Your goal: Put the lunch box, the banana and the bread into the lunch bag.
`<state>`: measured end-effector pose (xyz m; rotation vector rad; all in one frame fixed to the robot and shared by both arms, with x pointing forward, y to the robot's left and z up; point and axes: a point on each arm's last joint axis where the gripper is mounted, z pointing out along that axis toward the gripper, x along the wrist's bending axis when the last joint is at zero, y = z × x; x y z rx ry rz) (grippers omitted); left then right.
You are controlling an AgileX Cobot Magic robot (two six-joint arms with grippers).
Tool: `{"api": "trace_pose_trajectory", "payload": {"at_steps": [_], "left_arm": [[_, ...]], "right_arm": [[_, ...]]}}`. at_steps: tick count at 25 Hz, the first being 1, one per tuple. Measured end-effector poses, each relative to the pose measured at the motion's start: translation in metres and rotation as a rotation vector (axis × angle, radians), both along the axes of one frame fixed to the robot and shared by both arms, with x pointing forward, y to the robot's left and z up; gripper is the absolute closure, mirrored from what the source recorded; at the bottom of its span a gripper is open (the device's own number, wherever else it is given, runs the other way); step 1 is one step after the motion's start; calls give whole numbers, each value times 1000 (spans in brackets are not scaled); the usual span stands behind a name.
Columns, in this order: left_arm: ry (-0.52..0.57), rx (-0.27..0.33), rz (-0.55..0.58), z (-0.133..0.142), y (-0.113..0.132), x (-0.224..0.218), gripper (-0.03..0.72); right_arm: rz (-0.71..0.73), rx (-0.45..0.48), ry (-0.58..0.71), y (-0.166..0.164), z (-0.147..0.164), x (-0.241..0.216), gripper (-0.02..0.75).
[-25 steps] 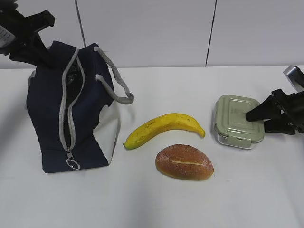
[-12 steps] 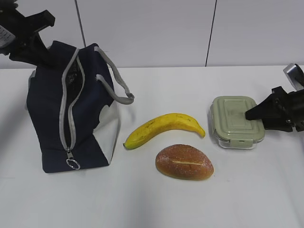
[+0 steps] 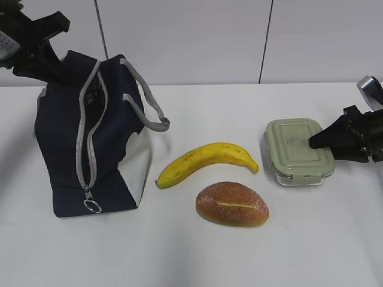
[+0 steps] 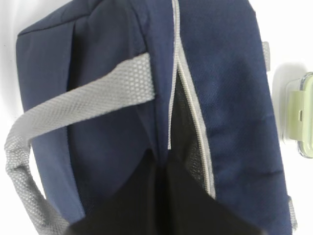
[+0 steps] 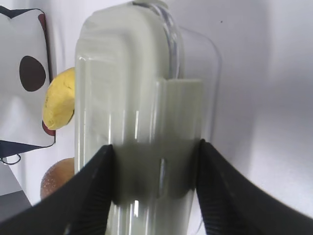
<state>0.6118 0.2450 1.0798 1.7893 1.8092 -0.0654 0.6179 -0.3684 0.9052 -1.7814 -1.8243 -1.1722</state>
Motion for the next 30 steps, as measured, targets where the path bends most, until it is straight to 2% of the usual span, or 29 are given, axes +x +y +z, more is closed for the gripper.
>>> {"api": "trace_pose_trajectory", "payload": {"at_steps": [15,21,25,30], "left_arm": [[0,0,0,0,0,0,691],[0,-13,2,0,-1,0,691],[1,-38,6,1,-3,0,691],[1,-75,12,3,-5,0,691]], "right_arm": [[-29,33,-2,1,2,2,389],[-39,43,-5,8,12,13,389],[-5,29,-33,33,39,30,389],[28,54,-65,75,86,56,388]]}}
